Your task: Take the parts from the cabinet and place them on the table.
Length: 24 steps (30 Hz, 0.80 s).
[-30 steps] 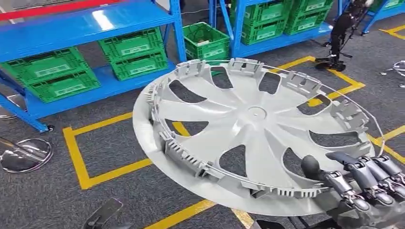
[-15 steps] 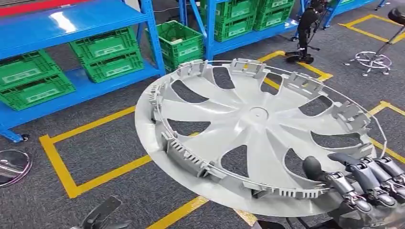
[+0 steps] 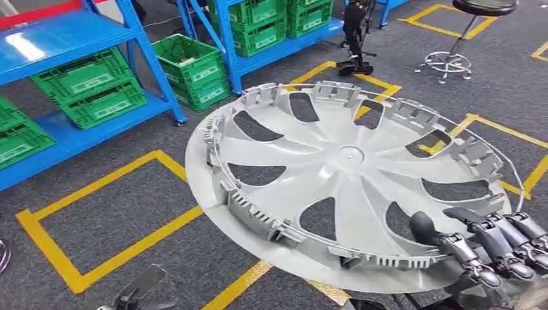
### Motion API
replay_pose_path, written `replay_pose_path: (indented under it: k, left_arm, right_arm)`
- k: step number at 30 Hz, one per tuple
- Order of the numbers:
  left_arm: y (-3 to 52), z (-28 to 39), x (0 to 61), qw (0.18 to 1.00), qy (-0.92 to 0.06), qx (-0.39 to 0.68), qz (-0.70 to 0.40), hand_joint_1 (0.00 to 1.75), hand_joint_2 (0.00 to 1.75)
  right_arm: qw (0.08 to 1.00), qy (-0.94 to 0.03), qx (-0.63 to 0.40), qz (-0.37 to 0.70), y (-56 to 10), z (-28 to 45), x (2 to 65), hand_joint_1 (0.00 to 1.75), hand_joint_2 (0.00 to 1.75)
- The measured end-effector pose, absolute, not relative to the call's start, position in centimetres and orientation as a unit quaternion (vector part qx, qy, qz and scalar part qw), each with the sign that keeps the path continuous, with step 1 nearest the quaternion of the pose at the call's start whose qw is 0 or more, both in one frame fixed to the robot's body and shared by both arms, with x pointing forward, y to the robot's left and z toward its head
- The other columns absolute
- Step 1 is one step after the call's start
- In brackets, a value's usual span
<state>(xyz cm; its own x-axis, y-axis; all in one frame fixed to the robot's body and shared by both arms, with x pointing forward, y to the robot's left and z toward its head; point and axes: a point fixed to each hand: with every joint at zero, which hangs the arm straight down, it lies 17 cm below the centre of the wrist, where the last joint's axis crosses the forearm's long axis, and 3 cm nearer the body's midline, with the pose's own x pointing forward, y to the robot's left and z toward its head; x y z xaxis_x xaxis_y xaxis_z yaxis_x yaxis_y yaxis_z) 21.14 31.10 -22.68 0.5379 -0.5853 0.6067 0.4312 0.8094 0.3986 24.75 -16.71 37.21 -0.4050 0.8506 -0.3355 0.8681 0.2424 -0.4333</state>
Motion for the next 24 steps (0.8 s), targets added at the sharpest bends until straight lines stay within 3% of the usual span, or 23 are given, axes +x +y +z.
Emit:
replay_pose_path:
  k: [16, 24]
  left_arm:
    - [30.5, -22.2, 22.9, 0.862, -0.389, 0.127, -0.298, 0.0, 1.75]
    - [34.0, -19.3, 27.2, 0.878, -0.426, 0.213, -0.042, 0.0, 1.75]
  right_arm:
    - [0.016, 0.775, 0.56, -0.293, -18.0, 37.2, 24.0, 1.75, 1.75]
    - [0.024, 0.758, 0.579, -0.299, -19.2, 37.7, 22.4, 1.75, 1.75]
